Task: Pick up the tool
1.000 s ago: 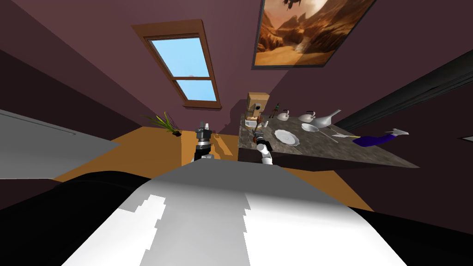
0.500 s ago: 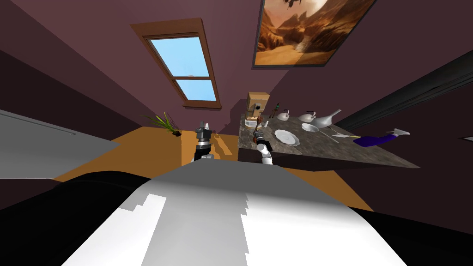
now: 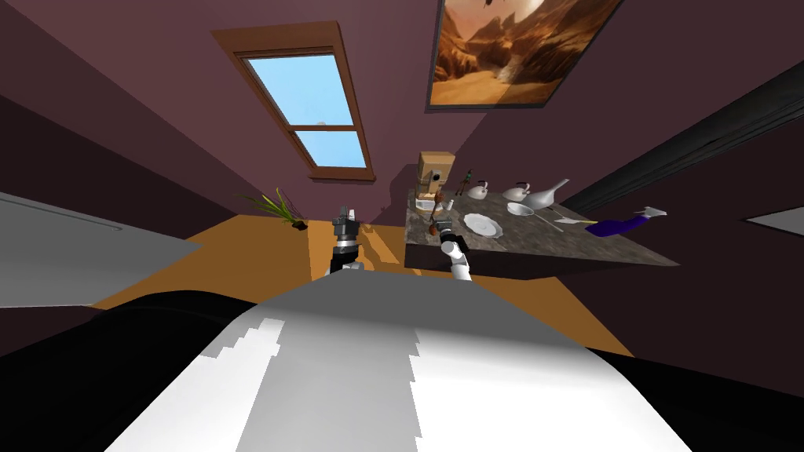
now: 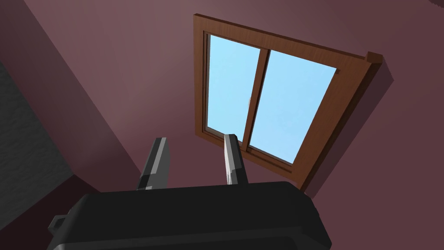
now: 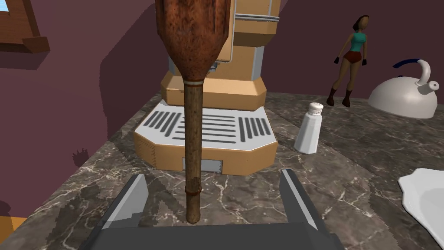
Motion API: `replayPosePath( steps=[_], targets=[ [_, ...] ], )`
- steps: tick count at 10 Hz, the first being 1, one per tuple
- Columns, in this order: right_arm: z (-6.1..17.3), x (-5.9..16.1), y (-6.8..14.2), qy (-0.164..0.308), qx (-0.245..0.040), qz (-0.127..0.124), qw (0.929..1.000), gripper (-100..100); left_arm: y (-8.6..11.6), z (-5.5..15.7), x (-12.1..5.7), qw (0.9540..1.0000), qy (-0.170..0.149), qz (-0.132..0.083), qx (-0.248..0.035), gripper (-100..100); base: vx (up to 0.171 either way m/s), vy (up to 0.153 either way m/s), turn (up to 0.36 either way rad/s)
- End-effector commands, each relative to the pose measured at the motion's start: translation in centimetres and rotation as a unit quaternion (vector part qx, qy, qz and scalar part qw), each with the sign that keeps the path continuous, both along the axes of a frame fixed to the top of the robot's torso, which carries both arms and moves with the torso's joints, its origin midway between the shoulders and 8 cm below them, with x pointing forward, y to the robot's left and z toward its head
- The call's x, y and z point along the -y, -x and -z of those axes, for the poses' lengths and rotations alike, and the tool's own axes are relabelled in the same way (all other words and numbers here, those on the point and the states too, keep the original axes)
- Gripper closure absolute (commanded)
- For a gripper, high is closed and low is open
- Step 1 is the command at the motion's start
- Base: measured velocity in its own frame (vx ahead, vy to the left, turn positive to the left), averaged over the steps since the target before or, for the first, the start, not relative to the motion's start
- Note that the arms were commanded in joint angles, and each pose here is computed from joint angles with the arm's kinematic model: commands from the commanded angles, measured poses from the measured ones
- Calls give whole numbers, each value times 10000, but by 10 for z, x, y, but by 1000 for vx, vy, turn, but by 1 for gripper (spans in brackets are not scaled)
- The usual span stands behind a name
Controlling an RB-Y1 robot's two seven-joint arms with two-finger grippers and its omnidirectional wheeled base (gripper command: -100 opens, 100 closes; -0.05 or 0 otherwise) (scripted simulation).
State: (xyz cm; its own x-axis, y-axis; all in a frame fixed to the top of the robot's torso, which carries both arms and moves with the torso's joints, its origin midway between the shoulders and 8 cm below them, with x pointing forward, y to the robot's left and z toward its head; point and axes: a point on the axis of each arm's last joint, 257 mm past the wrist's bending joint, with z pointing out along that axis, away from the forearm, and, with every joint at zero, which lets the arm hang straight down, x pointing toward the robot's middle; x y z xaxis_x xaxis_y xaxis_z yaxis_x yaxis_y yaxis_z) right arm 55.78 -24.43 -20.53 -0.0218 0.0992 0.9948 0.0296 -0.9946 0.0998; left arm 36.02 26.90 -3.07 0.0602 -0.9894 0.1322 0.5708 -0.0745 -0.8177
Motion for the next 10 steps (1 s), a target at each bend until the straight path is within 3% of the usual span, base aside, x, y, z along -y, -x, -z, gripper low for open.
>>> replayPosePath(
  steps=[1, 6, 7, 10],
  targets=[
    [-19, 1, -8, 130, 108, -86, 9998, -100, 0, 0, 0, 10000, 0, 0, 0, 0, -229, -11, -91],
    [-50, -18, -19, 39, 228, -346, 9991, -100, 0, 0, 0, 10000, 0, 0, 0, 0, -220, 27, -95],
    [-39, -6, -14, 62, 107, -309, 9994, -100, 0, 0, 0, 10000, 0, 0, 0, 0, 41, 75, -30],
    [-26, -1, -10, 14, 12, -242, 9997, -100, 0, 0, 0, 10000, 0, -1, -3, 0, 179, 45, 21]
  ],
)
